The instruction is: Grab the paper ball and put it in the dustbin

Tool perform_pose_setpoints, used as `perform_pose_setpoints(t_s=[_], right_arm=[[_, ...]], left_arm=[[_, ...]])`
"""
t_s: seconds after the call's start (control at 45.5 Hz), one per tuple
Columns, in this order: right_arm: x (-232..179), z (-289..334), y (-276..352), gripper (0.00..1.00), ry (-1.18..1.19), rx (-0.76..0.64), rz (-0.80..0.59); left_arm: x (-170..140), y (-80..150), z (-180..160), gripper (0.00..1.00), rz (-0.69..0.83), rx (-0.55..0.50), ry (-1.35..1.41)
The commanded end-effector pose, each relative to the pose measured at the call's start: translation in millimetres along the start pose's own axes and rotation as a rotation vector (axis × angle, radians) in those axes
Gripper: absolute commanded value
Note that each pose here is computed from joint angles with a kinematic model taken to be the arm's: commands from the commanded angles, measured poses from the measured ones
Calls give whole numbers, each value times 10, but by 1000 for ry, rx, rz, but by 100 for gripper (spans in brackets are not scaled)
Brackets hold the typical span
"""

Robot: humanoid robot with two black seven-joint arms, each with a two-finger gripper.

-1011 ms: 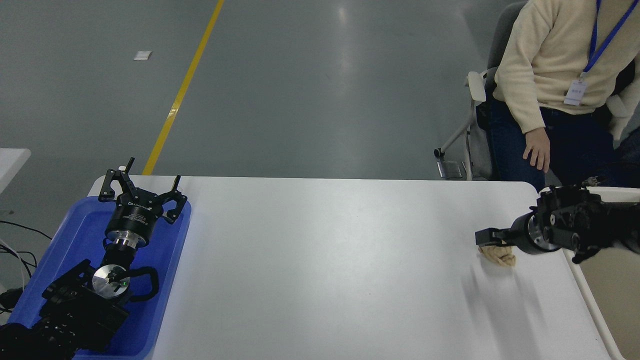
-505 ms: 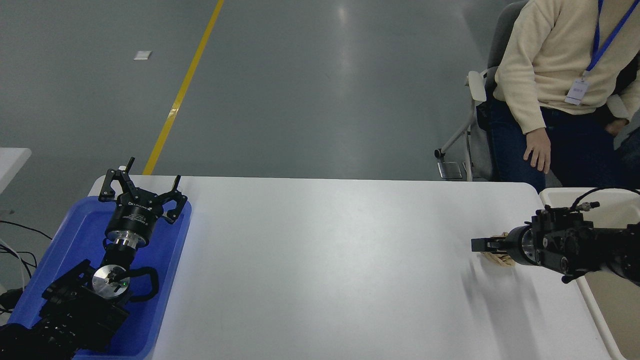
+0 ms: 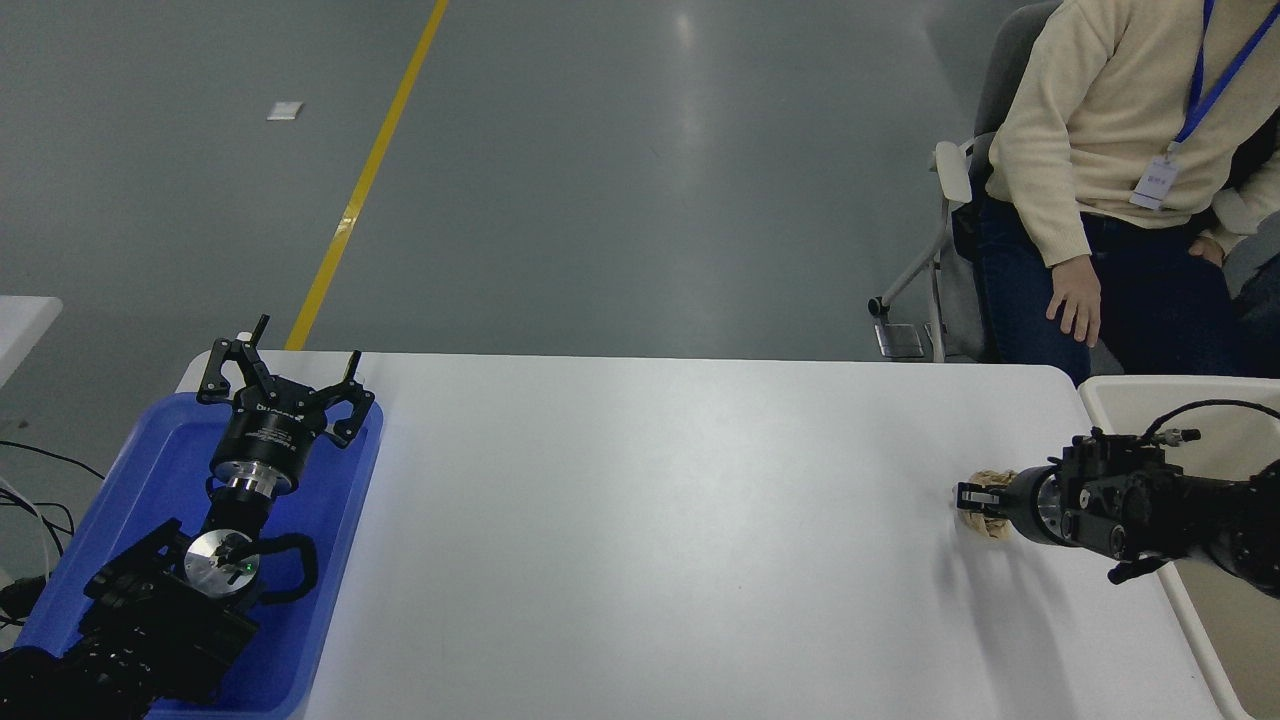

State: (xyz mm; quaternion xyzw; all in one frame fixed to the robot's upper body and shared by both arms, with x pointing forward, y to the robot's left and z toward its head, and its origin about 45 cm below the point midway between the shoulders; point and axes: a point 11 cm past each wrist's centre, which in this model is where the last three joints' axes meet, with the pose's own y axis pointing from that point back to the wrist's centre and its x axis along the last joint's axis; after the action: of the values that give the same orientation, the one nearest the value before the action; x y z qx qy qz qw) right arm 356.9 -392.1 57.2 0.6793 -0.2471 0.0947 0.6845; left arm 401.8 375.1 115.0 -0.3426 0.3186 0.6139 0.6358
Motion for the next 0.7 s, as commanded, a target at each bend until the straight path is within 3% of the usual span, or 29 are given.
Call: perform_pose_setpoints(t_s=[0.0, 0.22, 0.484, 0.681], right_arm=[[-67, 44, 76, 0, -80, 0, -66], [35, 126, 452, 0, -71, -11, -264], [290, -154, 1144, 0, 19, -16, -613], [713, -360, 1753, 0, 39, 41, -538]], left_arm=[[-1, -1, 0, 100, 0, 0, 0], [-1, 0, -3, 100, -1, 1, -1], [-7, -6, -2, 100, -2, 2, -1], [-7, -6, -2, 100, -2, 2, -1]])
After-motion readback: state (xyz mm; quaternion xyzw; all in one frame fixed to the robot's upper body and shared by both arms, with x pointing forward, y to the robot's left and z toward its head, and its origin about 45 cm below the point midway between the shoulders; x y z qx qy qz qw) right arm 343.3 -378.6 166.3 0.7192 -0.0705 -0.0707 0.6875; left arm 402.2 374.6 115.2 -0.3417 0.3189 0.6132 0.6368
